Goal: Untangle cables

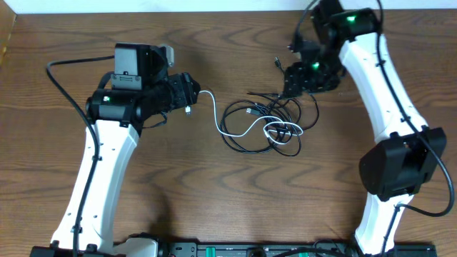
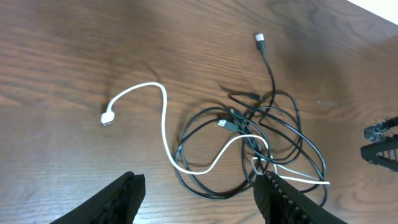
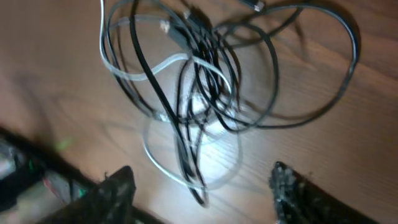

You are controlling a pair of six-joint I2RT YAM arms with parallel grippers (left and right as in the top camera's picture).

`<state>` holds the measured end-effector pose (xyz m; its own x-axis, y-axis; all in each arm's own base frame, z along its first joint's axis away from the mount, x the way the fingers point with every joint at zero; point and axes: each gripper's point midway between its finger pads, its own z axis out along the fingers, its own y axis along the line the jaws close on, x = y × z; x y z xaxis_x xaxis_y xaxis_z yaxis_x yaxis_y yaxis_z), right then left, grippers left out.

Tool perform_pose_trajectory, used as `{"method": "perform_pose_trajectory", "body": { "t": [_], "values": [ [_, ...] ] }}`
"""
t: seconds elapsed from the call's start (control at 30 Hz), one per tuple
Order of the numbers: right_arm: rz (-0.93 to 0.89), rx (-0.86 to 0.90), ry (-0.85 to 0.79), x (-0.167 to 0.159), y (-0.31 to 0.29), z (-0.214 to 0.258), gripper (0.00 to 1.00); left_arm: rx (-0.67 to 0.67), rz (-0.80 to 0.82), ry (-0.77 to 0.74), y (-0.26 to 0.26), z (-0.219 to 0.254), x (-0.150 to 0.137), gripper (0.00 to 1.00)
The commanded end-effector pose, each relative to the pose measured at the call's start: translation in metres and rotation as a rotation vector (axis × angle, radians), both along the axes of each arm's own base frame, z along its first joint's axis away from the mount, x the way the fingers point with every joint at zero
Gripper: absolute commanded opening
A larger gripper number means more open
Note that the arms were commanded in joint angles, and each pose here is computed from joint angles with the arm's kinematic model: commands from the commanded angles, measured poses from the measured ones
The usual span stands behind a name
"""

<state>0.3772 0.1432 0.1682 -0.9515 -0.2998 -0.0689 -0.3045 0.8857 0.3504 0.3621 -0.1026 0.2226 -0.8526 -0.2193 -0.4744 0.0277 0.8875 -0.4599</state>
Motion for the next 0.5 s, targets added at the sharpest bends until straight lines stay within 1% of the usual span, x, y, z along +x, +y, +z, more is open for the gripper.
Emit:
{"method": "perform_pose_trajectory", "body": {
  "t": [0.0, 0.13, 0.23, 0.33, 0.47],
  "values": [
    [0.152, 0.149, -0.113, -0.006, -0.010, 0.037, 0.66, -0.006, -0.035, -0.030, -0.009, 0.007, 0.002, 0.62],
    [0.181, 0.198, -0.197, -0.013, -0.034, 0.064, 0.68, -0.007, -0.035, -0.040, -0.009, 0.008, 0.004, 0.62],
    [0.184, 0.196, -0.220, -0.017, -0.047, 0.070, 0.68, -0.007, -0.035, -0.041, -0.009, 0.008, 0.004, 0.62],
    [0.231, 0.207, -0.184, -0.027, -0.048, 0.054, 0.66, -0.004, -0.033, -0.043, -0.008, 0.008, 0.004, 0.62],
    [0.286, 0.243, -0.099, -0.043, -0.042, 0.011, 0.65, -0.002, -0.031, -0.049, -0.008, 0.009, 0.006, 0.62]
  ]
}}
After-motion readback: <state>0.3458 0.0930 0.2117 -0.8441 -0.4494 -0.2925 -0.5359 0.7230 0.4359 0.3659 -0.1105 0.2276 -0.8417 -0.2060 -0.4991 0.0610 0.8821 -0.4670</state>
